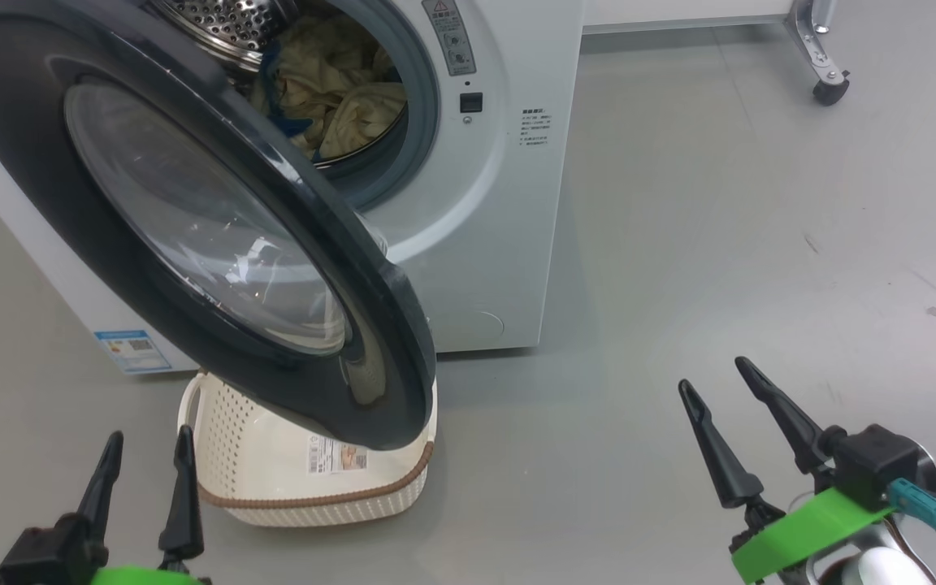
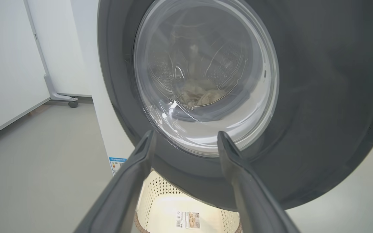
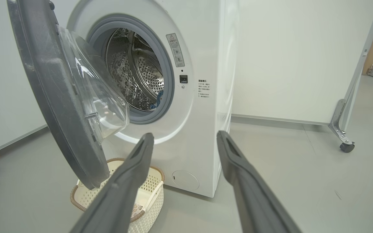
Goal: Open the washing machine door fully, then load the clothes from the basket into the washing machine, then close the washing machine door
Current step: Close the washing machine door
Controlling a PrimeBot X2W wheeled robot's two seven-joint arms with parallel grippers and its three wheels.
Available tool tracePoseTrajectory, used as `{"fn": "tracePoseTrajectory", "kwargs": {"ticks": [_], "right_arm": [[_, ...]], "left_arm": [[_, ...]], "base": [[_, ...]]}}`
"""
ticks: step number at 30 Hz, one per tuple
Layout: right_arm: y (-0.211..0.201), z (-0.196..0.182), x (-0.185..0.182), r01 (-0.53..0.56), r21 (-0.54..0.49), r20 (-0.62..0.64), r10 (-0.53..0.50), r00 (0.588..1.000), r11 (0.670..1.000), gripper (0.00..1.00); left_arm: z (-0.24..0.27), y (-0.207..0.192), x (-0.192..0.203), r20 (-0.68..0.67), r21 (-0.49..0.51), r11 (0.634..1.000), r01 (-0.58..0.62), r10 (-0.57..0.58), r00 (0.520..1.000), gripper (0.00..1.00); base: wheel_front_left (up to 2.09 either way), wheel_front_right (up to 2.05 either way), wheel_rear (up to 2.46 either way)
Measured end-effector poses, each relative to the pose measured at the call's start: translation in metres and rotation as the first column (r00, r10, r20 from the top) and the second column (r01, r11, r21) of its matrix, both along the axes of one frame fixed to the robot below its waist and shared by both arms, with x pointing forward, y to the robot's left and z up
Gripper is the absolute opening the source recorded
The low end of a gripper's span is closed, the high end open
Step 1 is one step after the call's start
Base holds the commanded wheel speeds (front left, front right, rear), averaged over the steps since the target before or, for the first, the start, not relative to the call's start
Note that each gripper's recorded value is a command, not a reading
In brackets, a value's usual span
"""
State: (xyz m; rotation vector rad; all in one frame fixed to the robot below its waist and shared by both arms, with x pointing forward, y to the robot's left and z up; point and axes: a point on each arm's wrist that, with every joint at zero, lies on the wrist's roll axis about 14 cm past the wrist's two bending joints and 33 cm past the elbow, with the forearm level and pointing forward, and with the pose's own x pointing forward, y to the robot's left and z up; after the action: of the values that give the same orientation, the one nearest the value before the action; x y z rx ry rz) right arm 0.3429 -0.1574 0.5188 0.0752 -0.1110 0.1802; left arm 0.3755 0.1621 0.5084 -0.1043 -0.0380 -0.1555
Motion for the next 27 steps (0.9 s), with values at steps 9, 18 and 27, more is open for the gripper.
{"fn": "tracePoseTrajectory", "kwargs": {"ticks": [9,18,27], "right_arm": [[-0.013,-0.007,-0.007,0.050,0.013,-0.020,-0.050,0.999,0.999,1.00],[-0.014,-0.011,-0.011,0.065,0.021,-0.034,-0.065,0.997,0.998,1.00],[-0.020,-0.011,-0.012,0.082,0.020,-0.033,-0.081,0.996,0.996,1.00]], "left_arm": [[-0.005,0.010,-0.018,0.006,-0.035,0.997,-0.064,0.064,0.998,1.00],[-0.006,0.017,-0.023,0.013,-0.059,0.994,-0.095,0.095,0.995,1.00],[-0.012,0.010,-0.027,-0.005,-0.068,0.995,-0.072,0.072,0.997,1.00]], "base": [[0.00,0.00,0.00],[0.00,0.00,0.00],[0.00,0.00,0.00]]}}
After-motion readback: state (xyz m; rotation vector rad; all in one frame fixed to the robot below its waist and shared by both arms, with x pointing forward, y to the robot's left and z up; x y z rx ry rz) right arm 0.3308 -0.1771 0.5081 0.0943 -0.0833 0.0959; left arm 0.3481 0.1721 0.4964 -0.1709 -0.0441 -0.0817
